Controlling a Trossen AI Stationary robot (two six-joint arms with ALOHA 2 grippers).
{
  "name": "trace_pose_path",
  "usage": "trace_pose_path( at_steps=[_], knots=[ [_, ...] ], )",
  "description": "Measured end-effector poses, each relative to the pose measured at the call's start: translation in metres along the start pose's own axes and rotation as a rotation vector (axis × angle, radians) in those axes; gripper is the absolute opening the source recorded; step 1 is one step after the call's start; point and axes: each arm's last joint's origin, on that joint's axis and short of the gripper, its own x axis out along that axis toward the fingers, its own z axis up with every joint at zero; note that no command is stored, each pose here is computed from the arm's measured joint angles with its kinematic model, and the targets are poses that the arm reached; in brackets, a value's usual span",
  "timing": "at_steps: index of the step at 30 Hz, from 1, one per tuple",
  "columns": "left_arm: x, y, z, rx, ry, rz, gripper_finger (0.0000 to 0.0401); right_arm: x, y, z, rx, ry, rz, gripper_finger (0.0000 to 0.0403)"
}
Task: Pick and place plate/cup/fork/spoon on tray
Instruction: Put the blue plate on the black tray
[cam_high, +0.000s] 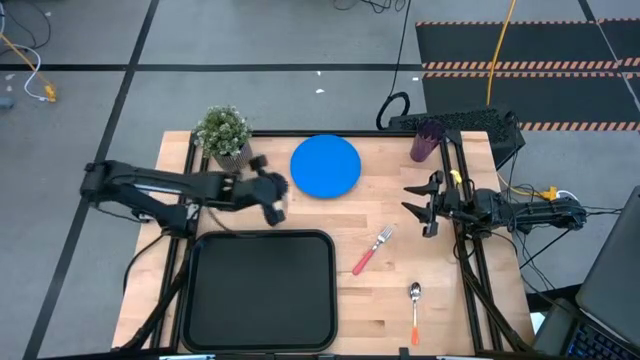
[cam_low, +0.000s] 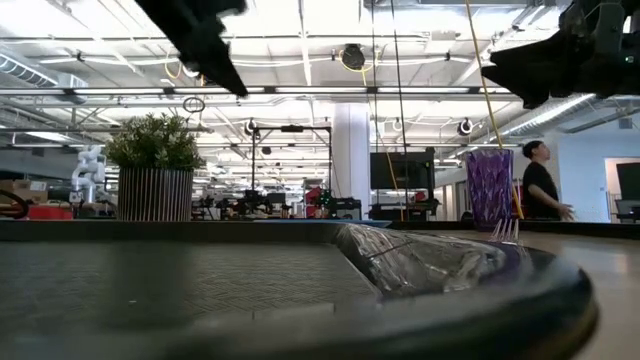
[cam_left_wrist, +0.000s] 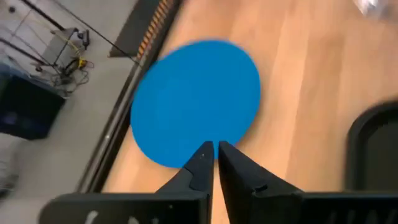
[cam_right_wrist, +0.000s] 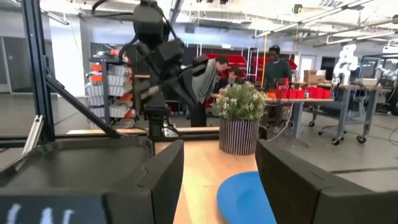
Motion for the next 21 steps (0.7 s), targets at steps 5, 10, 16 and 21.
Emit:
trace_pose_path(
  at_steps=[5,10,16,21],
  knots=[
    [0.049,-0.026,-0.004,0.263,0.164,0.091,0.0091,0.0,0.0,-0.005,0.003,0.048,0.003,0.0194],
    [0.083,-0.042,-0.008,0.363,0.254,0.188,0.0155,0.0,0.0,-0.005,0.014,0.052,0.003,0.0194],
    [0.111,-0.053,-0.004,0.445,0.298,0.182,0.021,0.0,0.0,-0.005,0.01,0.05,0.001,0.0194],
    [0.134,-0.052,-0.005,0.455,0.35,0.175,0.0232,0.0,0.0,-0.005,0.009,0.05,0.001,0.0194]
  ],
)
